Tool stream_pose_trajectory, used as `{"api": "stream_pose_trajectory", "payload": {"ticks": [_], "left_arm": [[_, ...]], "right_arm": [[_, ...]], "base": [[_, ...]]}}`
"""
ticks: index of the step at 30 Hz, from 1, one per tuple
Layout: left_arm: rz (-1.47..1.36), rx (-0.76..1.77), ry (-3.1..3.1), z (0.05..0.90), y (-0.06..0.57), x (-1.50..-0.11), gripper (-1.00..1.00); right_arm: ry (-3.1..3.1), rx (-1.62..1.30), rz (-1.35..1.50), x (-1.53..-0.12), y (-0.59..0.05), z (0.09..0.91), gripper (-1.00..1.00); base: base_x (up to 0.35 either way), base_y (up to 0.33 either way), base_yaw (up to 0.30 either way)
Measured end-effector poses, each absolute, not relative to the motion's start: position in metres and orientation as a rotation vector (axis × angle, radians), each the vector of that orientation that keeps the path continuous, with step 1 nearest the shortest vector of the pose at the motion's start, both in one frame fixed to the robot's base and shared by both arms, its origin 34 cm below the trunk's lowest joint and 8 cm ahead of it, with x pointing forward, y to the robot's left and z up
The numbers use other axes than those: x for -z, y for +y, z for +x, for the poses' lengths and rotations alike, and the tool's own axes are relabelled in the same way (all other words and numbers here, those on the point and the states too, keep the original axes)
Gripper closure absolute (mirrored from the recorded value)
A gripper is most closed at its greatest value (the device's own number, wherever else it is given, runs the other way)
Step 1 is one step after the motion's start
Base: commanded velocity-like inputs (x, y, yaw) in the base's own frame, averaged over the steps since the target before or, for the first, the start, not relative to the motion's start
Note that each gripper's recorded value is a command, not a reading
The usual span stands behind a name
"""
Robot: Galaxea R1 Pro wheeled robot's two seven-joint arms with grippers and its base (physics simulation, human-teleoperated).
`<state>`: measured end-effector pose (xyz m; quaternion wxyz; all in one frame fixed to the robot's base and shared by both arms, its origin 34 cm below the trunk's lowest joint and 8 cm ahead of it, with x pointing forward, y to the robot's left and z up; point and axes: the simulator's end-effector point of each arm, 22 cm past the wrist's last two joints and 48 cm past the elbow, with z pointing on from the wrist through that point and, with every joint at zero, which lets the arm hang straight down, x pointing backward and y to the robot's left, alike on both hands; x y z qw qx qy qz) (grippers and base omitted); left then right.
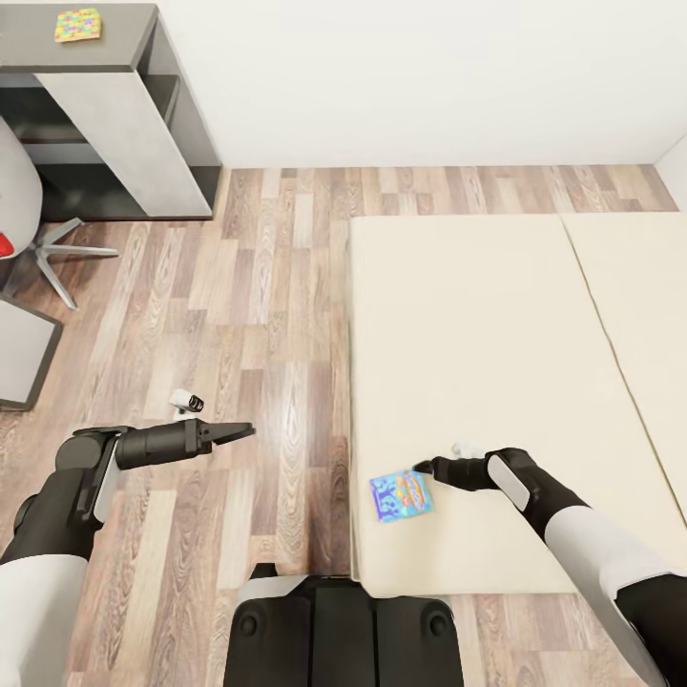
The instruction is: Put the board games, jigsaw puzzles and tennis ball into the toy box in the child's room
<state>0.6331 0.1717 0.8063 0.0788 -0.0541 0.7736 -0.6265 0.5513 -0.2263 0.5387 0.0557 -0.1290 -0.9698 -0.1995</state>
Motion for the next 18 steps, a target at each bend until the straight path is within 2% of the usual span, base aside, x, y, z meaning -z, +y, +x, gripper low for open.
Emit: {"api": "stream_pose_trajectory", "payload": {"ticks": [6, 18], "left_arm": [[-0.162, 1.876, 2.315, 0.6331, 0.1717, -0.8064, -1.00], [-0.163, 1.876, 2.314, 0.6332, 0.1717, -0.8065, -1.00]], "right_arm": [[-2.943, 0.605, -0.392, -0.5387, -0.2263, 0.5511, -1.00], [-2.943, 0.605, -0.392, -0.5387, -0.2263, 0.5511, -1.00]], "base": [[0.000, 0.069, 0.000], [0.000, 0.008, 0.000]]}}
